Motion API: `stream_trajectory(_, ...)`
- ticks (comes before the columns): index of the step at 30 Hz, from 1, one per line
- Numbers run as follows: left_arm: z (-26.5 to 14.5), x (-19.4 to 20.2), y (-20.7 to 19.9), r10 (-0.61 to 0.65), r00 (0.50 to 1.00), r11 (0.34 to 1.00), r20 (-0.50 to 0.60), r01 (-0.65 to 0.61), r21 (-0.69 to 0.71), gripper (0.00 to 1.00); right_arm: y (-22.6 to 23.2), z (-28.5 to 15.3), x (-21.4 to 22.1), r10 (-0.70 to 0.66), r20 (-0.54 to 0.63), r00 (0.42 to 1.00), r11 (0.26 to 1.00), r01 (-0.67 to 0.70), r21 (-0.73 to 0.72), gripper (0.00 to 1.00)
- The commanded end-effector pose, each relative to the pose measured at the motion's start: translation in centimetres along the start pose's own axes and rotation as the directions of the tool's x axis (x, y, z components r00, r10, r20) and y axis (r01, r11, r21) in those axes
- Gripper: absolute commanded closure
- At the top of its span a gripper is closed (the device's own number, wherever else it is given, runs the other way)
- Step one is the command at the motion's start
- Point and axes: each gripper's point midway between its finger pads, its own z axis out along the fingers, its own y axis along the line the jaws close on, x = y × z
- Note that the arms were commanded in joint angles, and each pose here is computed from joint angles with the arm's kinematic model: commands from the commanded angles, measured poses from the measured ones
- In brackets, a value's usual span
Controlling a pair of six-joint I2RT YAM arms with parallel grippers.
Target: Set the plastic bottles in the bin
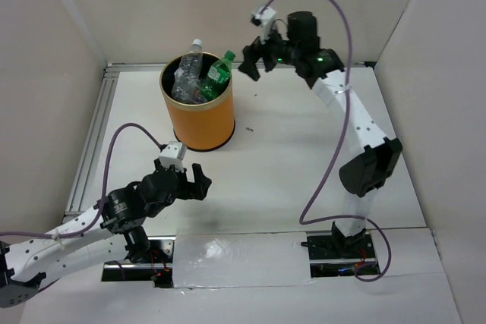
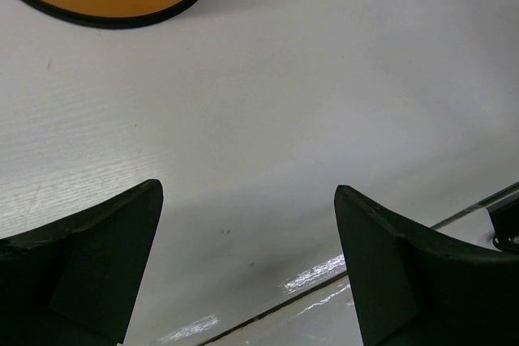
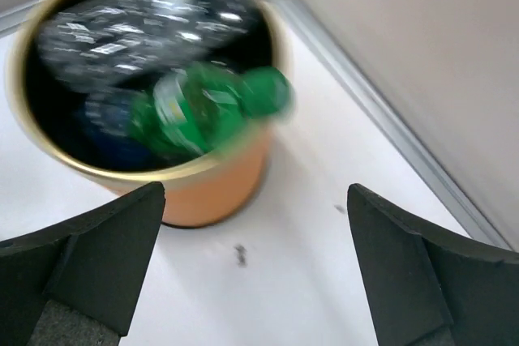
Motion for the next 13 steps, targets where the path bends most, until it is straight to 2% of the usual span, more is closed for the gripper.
stream_trajectory(1,0.6,-1.5,-2.3,0.001,0.998,0.996,0.059,-0.006,0.089,0.0,-6.3,-7.9,0.1,0.085,0.016,0.996,0.963,-0.087,0.257,0.0)
stream_trajectory(3,1.1,-1.1,-2.9,0.014,0.999,0.994,0.048,-0.019,0.111,0.0,-7.2,-10.9,1.0,0.143,0.022,0.989,0.928,-0.142,0.346,0.0)
stream_trajectory(4,1.3,-1.5,-3.2,0.016,0.998,0.993,0.061,-0.024,0.12,0.0,-8.2,-11.5,4.5,0.206,-0.031,0.978,0.887,-0.173,0.428,0.0)
stream_trajectory(6,1.9,-1.0,-3.7,0.049,0.998,0.99,0.045,-0.054,0.129,0.0,-8.9,-14.5,6.2,0.228,-0.045,0.973,0.816,-0.166,0.554,0.0)
stream_trajectory(7,2.0,-1.5,-4.2,0.06,0.997,0.988,0.058,-0.067,0.136,0.0,-8.4,-14.7,9.7,0.281,-0.095,0.955,0.792,-0.175,0.585,0.0)
stream_trajectory(9,2.1,-2.1,-5.5,0.09,0.994,0.981,0.066,-0.1,0.165,0.0,-7.9,-17.0,10.5,0.29,-0.067,0.955,0.734,-0.177,0.655,0.0)
stream_trajectory(10,2.6,-2.0,-5.6,0.13,0.989,0.978,0.063,-0.139,0.158,0.0,-7.5,-17.7,11.7,0.292,-0.092,0.952,0.725,-0.158,0.671,0.0)
stream_trajectory(11,2.7,-2.1,-6.1,0.148,0.987,0.973,0.066,-0.158,0.169,0.0,-7.0,-18.4,14.8,0.336,-0.131,0.933,0.712,-0.161,0.683,0.0)
stream_trajectory(13,2.9,-2.5,-6.7,0.171,0.982,0.969,0.079,-0.182,0.167,0.0,-6.3,-20.5,15.2,0.313,-0.118,0.942,0.697,-0.144,0.702,0.0)
